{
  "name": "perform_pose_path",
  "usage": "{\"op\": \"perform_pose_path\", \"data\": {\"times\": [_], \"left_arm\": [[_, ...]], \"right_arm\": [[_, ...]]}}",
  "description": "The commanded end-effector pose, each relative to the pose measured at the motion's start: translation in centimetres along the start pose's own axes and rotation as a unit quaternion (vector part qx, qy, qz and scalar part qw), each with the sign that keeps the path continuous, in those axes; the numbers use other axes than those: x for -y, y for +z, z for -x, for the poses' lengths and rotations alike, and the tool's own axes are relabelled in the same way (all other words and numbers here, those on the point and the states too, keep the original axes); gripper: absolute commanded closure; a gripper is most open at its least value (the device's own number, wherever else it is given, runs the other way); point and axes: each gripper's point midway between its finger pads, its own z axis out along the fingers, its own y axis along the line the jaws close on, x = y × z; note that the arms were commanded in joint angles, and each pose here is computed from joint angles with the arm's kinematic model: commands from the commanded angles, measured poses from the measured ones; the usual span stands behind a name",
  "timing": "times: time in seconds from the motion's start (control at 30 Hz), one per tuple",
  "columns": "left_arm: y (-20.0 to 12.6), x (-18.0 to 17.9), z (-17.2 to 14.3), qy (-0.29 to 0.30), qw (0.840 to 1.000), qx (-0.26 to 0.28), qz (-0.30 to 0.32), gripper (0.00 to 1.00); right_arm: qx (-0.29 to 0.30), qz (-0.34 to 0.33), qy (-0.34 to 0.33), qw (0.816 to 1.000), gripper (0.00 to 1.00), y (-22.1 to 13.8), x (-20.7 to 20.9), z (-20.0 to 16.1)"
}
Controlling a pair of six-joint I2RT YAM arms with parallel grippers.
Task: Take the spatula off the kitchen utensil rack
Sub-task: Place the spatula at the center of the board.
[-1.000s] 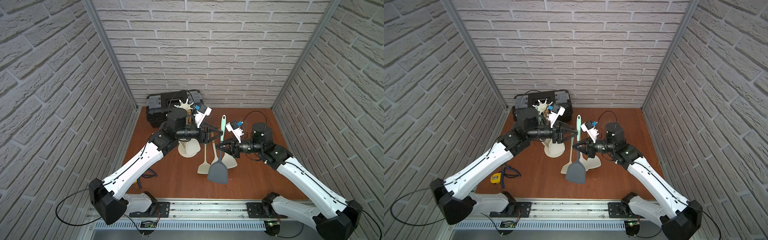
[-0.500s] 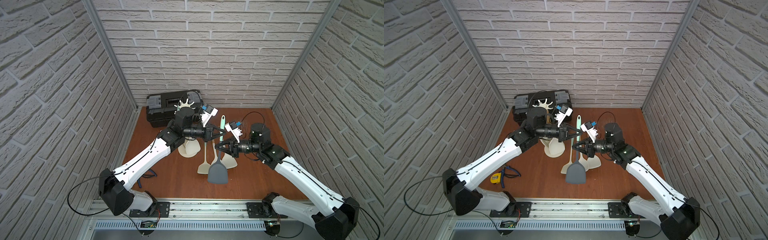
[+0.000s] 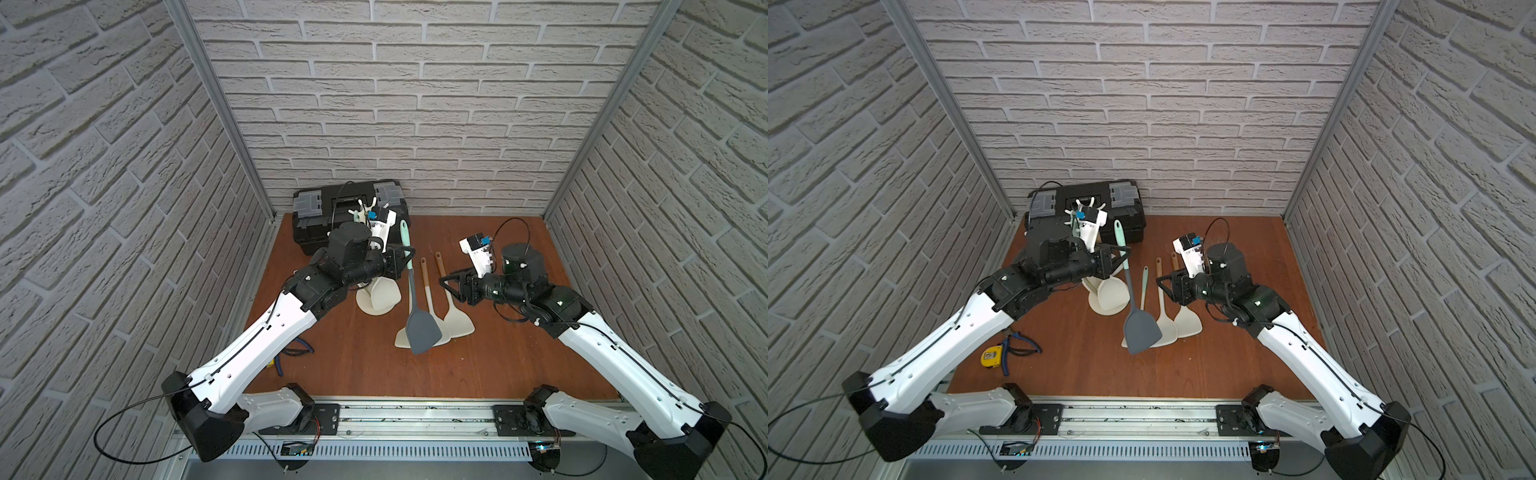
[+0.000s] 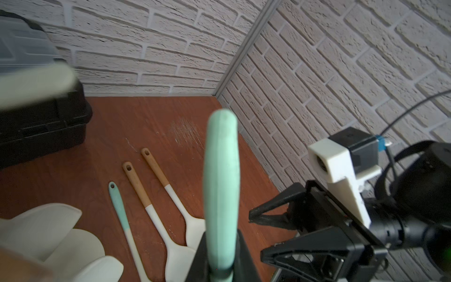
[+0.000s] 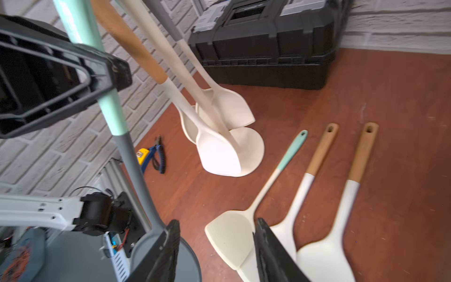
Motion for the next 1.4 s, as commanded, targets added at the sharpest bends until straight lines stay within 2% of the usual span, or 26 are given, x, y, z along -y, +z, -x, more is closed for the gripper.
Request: {"op": "perform_pose_path", "data": {"times": [0.0, 0.13, 0.23, 0.33, 0.5, 0.6, 0.77, 0.87, 1.0, 1.03, 1.1, 1.13, 1.27, 1.37], "left_arm": [[0.2, -1.3, 0.8, -0.037, 0.998, 0.035, 0.042, 1.00], [1.5, -0.5, 0.8, -0.045, 0.998, 0.038, 0.031, 1.00], [2.6, 0.1, 0.5, -0.043, 0.998, 0.031, 0.032, 1.00], [3.3, 0.5, 0.3, -0.042, 0.998, 0.026, 0.029, 1.00], [3.3, 1.1, 0.5, -0.039, 0.999, 0.027, 0.023, 1.00], [2.9, 1.1, 0.5, -0.037, 0.999, 0.028, 0.022, 1.00], [2.4, 1.5, 0.4, -0.032, 0.999, 0.030, 0.012, 1.00], [2.4, 1.6, 0.2, -0.026, 0.999, 0.025, 0.005, 1.00], [2.2, 2.0, -0.2, -0.018, 1.000, 0.016, -0.007, 1.00], [2.2, 2.1, -0.3, -0.015, 1.000, 0.014, -0.010, 1.00], [2.0, 2.3, -0.4, -0.008, 1.000, 0.010, -0.014, 1.00], [1.9, 2.4, -0.4, -0.003, 1.000, 0.008, -0.016, 0.94], [0.9, 2.5, -0.1, 0.032, 0.999, 0.001, -0.009, 0.60], [-0.6, 2.1, 0.6, 0.056, 0.998, 0.012, 0.008, 0.51]], "right_arm": [[0.001, -0.091, -0.044, 0.995, 0.49, -0.1, 0.7, 0.2], [0.008, -0.062, -0.044, 0.997, 0.45, 1.3, -2.2, 0.3], [0.009, -0.039, -0.053, 0.998, 0.38, 2.2, -4.4, 0.3], [0.000, -0.032, -0.064, 0.997, 0.38, 3.0, -5.4, 0.1], [-0.017, -0.059, -0.075, 0.995, 0.41, 3.9, -4.5, -0.6], [-0.016, -0.074, -0.079, 0.994, 0.50, 4.0, -3.9, -0.8], [-0.015, -0.073, -0.081, 0.994, 0.72, 4.6, -3.7, -1.2], [-0.020, -0.071, -0.081, 0.994, 0.88, 5.1, -3.7, -1.4], [-0.024, -0.075, -0.082, 0.994, 0.93, 5.4, -3.6, -1.6], [-0.025, -0.078, -0.082, 0.993, 0.97, 5.5, -3.5, -1.6], [-0.025, -0.084, -0.085, 0.993, 0.97, 5.4, -3.3, -1.6], [-0.024, -0.089, -0.090, 0.992, 0.97, 5.3, -3.1, -1.5], [-0.019, -0.141, -0.105, 0.984, 0.97, 3.5, -0.7, -0.4], [-0.027, -0.187, -0.101, 0.977, 0.97, 1.7, 2.1, 0.4]]}}
